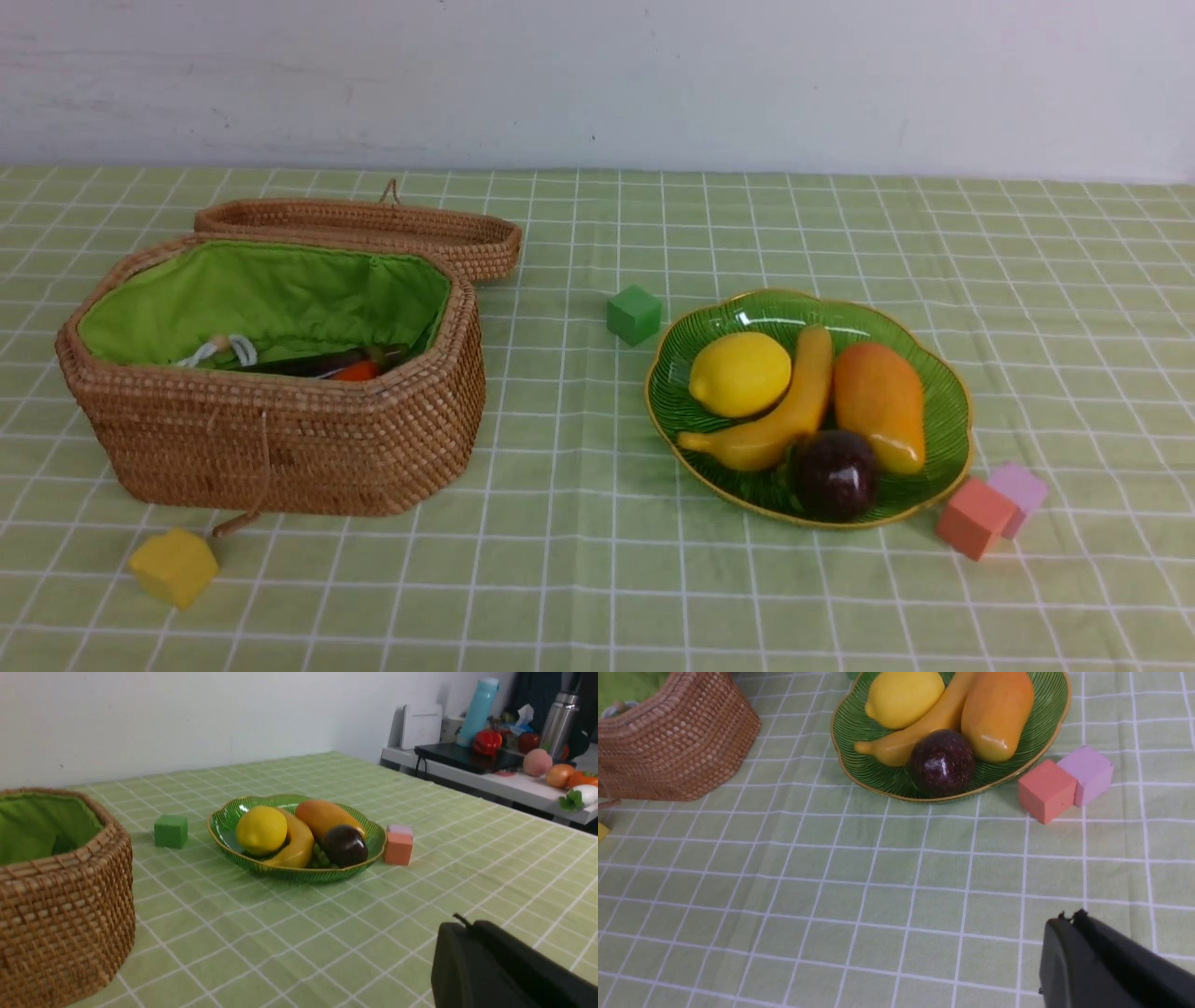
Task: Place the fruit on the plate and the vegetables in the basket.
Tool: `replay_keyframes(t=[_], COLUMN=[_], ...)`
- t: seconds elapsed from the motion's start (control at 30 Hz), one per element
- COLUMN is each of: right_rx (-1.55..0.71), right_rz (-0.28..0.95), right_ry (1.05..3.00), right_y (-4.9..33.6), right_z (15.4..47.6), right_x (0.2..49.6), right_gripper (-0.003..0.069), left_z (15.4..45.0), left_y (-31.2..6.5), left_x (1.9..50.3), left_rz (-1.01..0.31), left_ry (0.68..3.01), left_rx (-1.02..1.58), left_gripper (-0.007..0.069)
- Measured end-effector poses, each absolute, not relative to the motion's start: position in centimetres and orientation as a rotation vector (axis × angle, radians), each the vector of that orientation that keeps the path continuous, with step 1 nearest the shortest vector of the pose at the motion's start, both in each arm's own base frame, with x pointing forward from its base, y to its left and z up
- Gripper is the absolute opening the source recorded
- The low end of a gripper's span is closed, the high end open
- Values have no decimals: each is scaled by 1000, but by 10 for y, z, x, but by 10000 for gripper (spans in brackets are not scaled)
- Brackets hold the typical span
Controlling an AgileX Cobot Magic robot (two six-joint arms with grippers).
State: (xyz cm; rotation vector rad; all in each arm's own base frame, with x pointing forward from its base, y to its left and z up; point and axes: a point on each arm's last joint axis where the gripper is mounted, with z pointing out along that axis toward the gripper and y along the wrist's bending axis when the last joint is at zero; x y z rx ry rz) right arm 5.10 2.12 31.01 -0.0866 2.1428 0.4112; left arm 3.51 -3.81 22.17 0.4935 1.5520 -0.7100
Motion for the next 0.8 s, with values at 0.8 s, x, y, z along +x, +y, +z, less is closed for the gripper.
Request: replay_keyframes(t=[0.8], right_rx=[146], right_rz=[81], right_ry=[1872], right_y=[-1], right_z=[174], right_x=[53], right_gripper=[-17], left_z=[217], left_y=[-39], left_x=[34], left_rz=[-711], left_ry=[1587], left_rx=[516], left_gripper=[-13])
